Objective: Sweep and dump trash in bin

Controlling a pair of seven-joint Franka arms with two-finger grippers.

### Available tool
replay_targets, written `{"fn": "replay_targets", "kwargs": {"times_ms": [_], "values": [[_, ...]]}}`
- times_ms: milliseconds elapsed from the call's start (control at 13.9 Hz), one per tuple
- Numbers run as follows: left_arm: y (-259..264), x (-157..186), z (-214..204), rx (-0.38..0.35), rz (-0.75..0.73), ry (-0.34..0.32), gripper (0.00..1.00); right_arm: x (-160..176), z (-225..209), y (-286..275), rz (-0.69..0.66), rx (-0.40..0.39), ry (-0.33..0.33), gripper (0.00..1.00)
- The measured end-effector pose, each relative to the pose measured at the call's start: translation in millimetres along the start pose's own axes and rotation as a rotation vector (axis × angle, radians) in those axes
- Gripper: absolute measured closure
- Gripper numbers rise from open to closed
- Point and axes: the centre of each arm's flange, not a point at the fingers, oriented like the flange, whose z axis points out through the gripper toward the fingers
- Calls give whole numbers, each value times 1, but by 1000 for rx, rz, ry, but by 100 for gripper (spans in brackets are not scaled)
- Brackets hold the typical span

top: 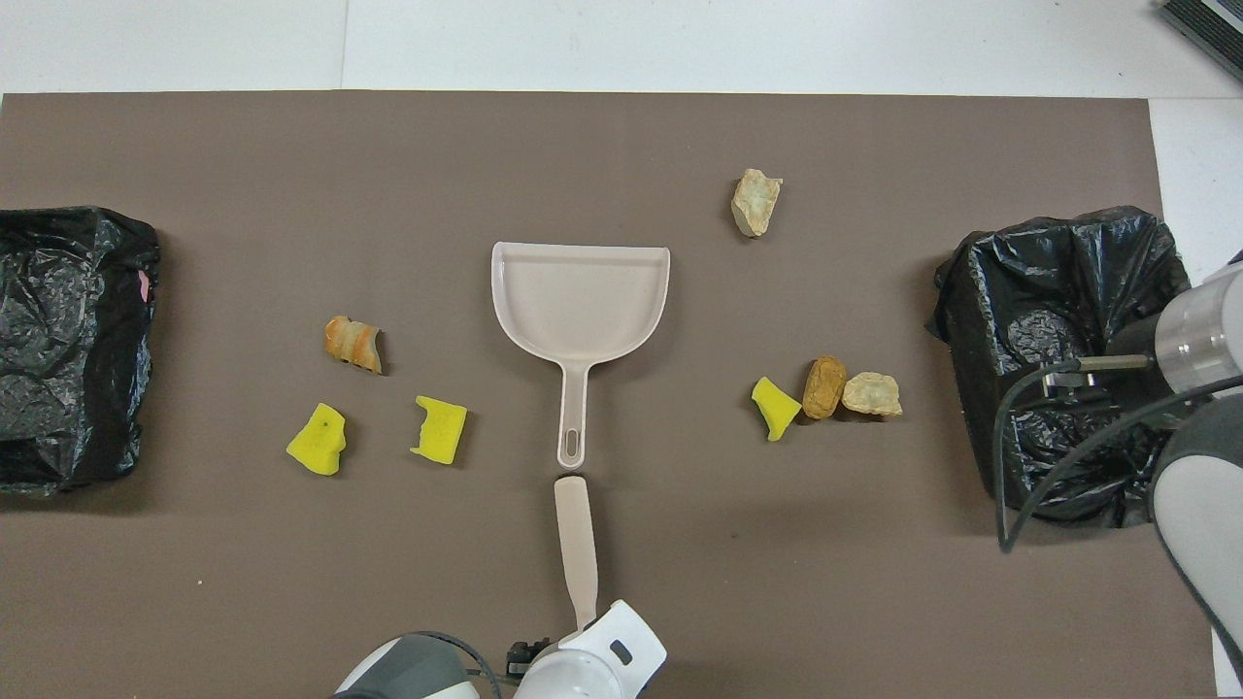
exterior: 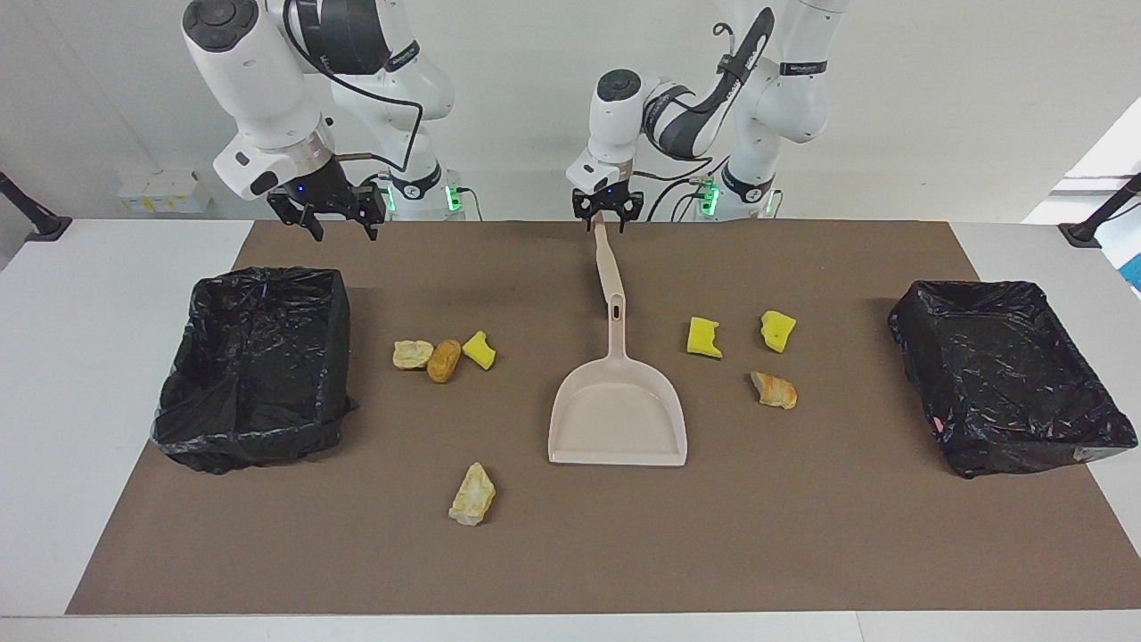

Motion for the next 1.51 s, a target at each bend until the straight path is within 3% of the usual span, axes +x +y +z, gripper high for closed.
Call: {"fn": "replay_targets", "kwargs": {"times_ms": [144, 215, 574, 861, 1507], "values": [[-1, 5, 2, 3, -11, -5, 70, 2, 5, 1, -48, -11, -20, 25], [-3, 9, 2, 6, -20, -8, 74, 3, 6, 1, -73, -22, -27, 25], [-45, 55, -9, 57, -67, -78, 74, 6, 14, -28, -155, -67, -45, 30], [-103, 103, -14, 54, -91, -84, 74, 18, 19, -52, -143, -13, 3, 30], [-247, 176, -29, 28, -89, -69, 74, 45, 83, -268, 53, 38, 115, 31]]}}
